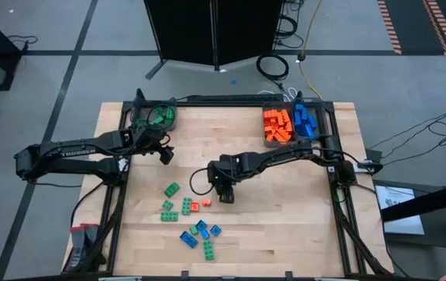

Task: Sort blocks
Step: Put the green game piece into the left black bin

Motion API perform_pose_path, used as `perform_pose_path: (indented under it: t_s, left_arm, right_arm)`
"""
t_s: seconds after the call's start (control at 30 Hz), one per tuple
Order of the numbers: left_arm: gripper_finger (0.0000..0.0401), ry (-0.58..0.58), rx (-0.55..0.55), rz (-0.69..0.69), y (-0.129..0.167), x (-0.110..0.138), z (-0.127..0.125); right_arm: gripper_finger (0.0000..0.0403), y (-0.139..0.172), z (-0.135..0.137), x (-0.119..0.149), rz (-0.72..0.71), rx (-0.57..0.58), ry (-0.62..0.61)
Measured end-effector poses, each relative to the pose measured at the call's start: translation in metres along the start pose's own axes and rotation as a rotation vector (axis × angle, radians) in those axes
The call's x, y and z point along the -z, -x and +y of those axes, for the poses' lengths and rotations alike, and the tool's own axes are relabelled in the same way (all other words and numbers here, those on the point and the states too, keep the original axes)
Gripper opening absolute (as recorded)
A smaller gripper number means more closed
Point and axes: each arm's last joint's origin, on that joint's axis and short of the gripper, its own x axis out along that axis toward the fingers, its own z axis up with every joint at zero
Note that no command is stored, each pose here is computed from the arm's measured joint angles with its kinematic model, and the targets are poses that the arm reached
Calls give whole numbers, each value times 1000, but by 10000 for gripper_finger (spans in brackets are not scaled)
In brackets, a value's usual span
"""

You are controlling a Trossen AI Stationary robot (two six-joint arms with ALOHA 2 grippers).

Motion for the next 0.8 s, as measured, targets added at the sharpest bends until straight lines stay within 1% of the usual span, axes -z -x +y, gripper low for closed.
perform_pose_path:
  t_s: [0.1, 0.2, 0.43, 0.53, 0.8]
  left_arm:
    - [306, -3, 2, -7, 0, -1, 0]
    - [306, -1, 6, -17, 0, -2, -1]
    - [306, 1, 8, -22, 0, -2, -1]
    - [306, 1, 8, -22, 0, -2, -1]
    - [306, 7, 8, -21, 0, -2, -1]
  right_arm:
    - [196, 0, -4, -2, -15, 51, 52]
    - [196, 0, -8, -5, -49, 50, 108]
    - [196, 0, -2, -7, -77, -138, 302]
    - [196, 0, -2, -6, -70, -178, 318]
    - [198, 0, -3, -5, -58, -153, 348]
